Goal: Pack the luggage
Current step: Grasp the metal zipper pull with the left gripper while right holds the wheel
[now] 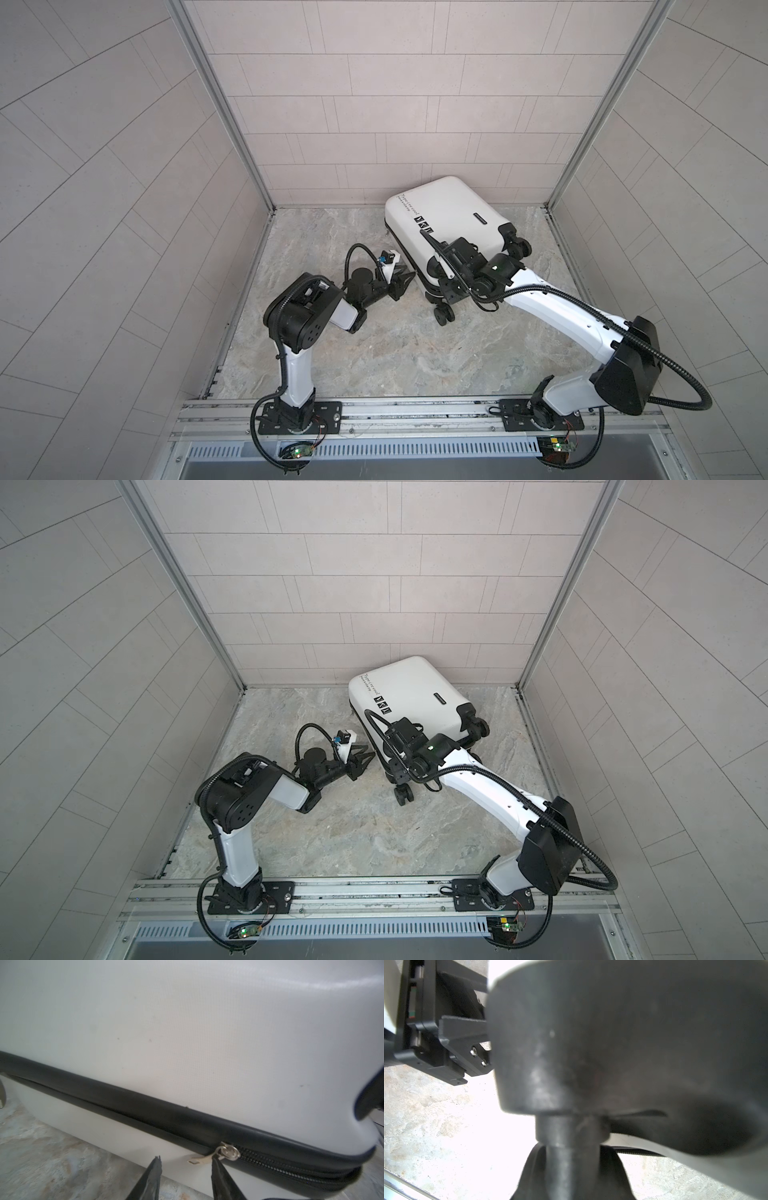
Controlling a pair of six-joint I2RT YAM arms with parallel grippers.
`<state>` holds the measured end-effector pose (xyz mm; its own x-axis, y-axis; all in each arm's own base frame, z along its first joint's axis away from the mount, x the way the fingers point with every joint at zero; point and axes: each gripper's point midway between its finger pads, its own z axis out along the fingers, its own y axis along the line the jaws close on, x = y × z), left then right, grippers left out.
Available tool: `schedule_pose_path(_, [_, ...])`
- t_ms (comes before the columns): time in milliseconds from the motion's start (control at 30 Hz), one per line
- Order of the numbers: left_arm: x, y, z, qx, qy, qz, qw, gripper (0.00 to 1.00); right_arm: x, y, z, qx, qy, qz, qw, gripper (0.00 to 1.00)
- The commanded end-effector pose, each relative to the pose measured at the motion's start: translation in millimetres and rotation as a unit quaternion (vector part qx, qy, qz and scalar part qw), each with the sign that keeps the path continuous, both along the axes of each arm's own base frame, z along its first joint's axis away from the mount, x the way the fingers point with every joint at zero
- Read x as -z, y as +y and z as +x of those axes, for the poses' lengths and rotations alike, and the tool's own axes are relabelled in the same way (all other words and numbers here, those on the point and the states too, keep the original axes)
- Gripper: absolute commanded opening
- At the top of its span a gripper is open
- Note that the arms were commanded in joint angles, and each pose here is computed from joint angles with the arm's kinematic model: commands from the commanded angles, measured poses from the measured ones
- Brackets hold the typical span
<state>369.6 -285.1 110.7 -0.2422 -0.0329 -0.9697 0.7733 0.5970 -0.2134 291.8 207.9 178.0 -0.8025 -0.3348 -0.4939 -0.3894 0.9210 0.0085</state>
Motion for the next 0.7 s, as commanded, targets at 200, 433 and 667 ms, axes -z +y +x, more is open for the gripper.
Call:
schedule_pose_path(200, [-10,-15,-9,0.058,-0.004,-0.012,0.998,0.43,-21,-14,1,0.034,-0.029,0.006,0.999,0.17])
schedule_pose_path(433, [-12,-20,-7,0.067,0.001,-0.021,0.998,0.37,-18,-12,2,0.033,-0.024,0.007,0.999,0.17])
schedule_pose_path(667, [-9,-23,-8,0.077,0.01,-0.032,0.996,0.31,-18,-11,3,0.033,-0.023,0.01,0.999,0.17])
